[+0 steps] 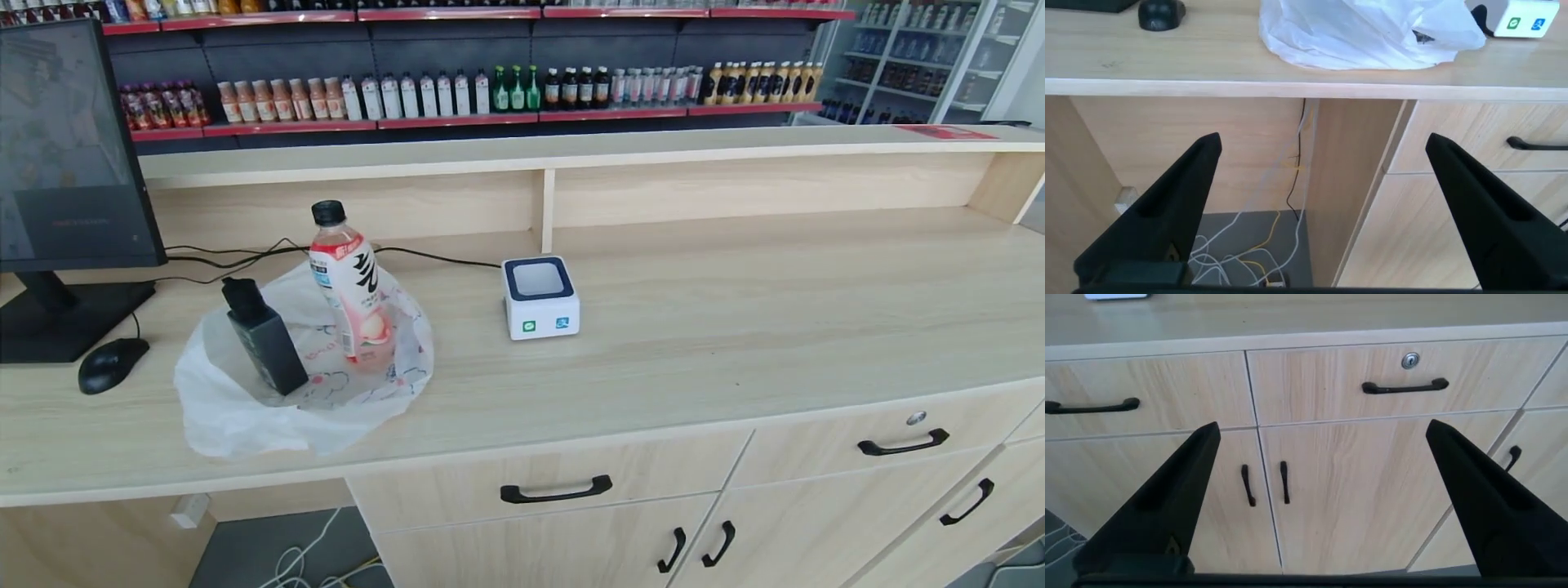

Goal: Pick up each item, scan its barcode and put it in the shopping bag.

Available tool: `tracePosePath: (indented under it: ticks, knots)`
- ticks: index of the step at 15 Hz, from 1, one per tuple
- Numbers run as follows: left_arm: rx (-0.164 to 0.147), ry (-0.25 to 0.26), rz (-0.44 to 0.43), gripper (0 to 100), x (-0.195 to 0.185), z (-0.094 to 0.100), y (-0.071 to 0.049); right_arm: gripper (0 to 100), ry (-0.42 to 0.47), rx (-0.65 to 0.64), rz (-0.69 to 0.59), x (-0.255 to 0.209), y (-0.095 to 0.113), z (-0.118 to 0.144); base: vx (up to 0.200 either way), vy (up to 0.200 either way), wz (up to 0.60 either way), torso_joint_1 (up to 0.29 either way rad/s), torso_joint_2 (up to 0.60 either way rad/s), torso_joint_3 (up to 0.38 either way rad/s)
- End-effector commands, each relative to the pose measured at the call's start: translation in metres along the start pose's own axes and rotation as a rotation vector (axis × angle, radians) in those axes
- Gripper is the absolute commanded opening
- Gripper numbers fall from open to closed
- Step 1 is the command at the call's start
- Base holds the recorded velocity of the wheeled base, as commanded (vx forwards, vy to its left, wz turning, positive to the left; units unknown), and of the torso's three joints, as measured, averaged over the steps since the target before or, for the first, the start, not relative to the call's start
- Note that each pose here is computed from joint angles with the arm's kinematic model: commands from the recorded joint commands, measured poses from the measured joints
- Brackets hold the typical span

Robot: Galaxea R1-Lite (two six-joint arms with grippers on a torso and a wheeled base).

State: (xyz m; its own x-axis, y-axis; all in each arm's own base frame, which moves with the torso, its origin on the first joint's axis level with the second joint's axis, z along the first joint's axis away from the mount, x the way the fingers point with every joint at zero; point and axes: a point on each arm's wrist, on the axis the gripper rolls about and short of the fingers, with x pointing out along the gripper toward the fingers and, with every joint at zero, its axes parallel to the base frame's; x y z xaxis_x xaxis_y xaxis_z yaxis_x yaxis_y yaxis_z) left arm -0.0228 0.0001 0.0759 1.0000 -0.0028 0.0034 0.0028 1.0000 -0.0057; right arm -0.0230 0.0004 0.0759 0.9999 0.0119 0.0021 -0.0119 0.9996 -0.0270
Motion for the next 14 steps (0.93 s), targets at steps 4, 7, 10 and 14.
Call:
tracePosePath:
  ticks: [4, 7, 10, 14]
  knots:
    - [-0.002, -0.001, 0.001, 100, 0.0, 0.0001, 0.0, 100, 0.001, 0.002, 0.002, 0.0, 0.0, 0.0, -0.2, 0.0, 0.0, 0.005, 0.0, 0.001]
    - [-0.002, -0.001, 0.001, 100, 0.0, 0.0001, 0.0, 100, 0.001, 0.001, 0.002, 0.0, 0.0, 0.0, -0.2, 0.0, 0.0, 0.001, 0.0, 0.002]
    - [0.0, -0.001, 0.001, 100, 0.0, 0.0001, 0.0, 100, 0.001, 0.001, 0.002, 0.0, 0.0, 0.0, -0.067, 0.0, 0.0, 0.001, 0.0, 0.002]
    - [0.001, -0.001, 0.001, 100, 0.0, 0.0001, 0.0, 100, 0.0, -0.002, 0.003, 0.0, 0.0, 0.0, 0.0, 0.0, 0.0, 0.0, 0.0, 0.0]
